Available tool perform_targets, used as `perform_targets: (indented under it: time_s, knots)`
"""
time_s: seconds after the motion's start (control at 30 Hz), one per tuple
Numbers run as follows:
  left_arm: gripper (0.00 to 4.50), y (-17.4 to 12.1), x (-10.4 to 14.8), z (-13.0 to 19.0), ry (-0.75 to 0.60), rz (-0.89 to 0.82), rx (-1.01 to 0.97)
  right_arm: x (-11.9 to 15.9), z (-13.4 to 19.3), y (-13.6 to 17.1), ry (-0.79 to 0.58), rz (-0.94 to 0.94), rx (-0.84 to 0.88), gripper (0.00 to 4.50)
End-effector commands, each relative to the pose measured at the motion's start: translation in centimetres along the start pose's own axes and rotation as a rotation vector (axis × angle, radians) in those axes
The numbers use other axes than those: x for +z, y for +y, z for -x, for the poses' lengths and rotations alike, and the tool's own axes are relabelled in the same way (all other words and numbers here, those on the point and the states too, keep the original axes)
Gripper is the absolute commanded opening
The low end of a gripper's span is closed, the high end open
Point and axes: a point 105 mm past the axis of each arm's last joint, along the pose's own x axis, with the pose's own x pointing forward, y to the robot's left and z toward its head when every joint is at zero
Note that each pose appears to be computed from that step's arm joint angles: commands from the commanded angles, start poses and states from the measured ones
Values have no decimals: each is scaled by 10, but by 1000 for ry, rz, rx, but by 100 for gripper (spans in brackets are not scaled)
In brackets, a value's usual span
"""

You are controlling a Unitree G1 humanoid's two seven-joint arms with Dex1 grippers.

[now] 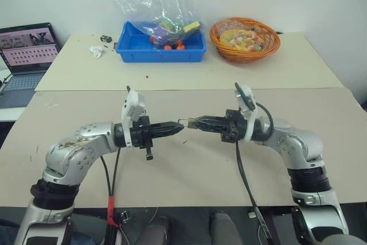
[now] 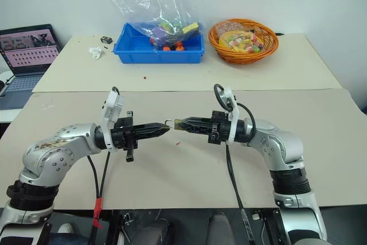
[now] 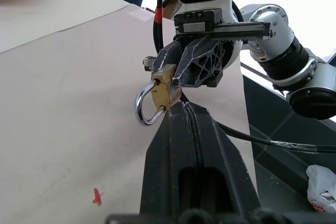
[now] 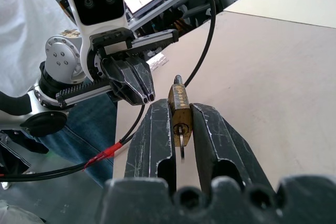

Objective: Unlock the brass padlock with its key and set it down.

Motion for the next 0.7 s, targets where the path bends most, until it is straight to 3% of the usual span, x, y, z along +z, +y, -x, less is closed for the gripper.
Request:
perform_targets:
  time_s: [0.03,0.7]
  knots:
    - [3,-4,11,0,-14,-51,-2,12,0,10,-23,49,44,15]
    - [3,0,13,-2,-22,-62,15,1,2,32,0,34,109,15]
